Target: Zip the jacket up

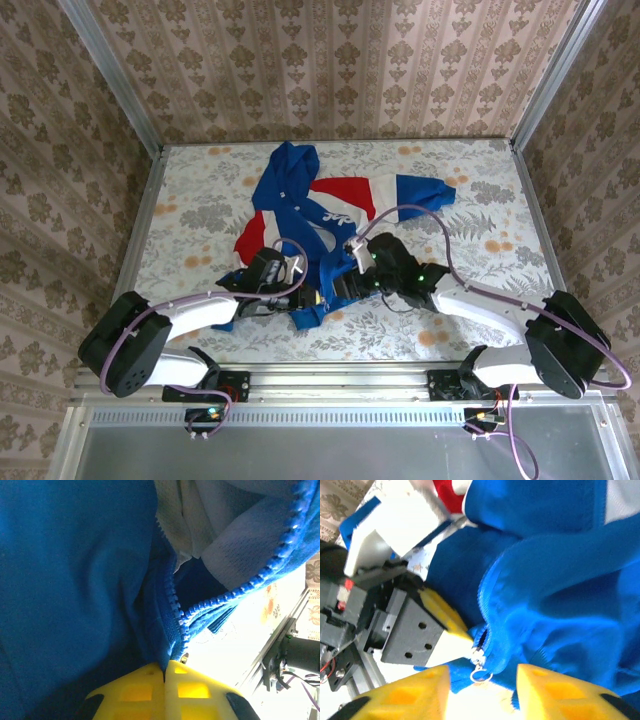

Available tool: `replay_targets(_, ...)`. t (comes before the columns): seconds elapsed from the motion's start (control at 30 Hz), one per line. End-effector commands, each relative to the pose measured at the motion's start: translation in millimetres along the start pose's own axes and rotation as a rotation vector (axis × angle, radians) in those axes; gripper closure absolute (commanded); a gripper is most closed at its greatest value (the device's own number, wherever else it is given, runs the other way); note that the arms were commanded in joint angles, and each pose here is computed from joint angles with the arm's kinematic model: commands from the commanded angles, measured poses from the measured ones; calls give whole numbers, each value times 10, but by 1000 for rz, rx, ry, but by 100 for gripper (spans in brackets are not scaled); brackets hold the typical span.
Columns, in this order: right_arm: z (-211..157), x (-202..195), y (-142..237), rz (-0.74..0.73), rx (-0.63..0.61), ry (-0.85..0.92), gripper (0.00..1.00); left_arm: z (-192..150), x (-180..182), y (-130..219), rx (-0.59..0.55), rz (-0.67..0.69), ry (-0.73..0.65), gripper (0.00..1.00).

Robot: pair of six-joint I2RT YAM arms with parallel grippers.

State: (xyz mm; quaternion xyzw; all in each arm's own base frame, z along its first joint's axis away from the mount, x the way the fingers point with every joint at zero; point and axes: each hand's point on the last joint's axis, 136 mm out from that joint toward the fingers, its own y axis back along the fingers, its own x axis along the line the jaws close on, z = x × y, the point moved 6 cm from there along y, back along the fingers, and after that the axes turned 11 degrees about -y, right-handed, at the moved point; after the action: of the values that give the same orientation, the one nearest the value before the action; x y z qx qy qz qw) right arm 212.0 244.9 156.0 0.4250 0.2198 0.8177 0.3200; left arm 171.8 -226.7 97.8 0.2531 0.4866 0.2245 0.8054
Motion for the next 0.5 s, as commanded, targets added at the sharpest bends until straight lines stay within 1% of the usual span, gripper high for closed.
replay_targets(0.0,-243,-25,-51,-33,48,-2,67,95,-80,28,-1,-27,-17,100)
replay_targets(0.1,-328,2,-127,-3,55,-12,68,108,-97,32,1,-31,-21,100)
replay_targets(0.23,-329,18,-203,34,43,-26,68,118,-114,36,6,-36,-24,100)
replay_targets(0.4,-306,22,-261,35,45,-18,63,140,-131,37,6,-40,-27,100)
replay_targets(0.47,-353,-23,-343,26,71,-23,61,141,-133,35,8,-41,-26,100)
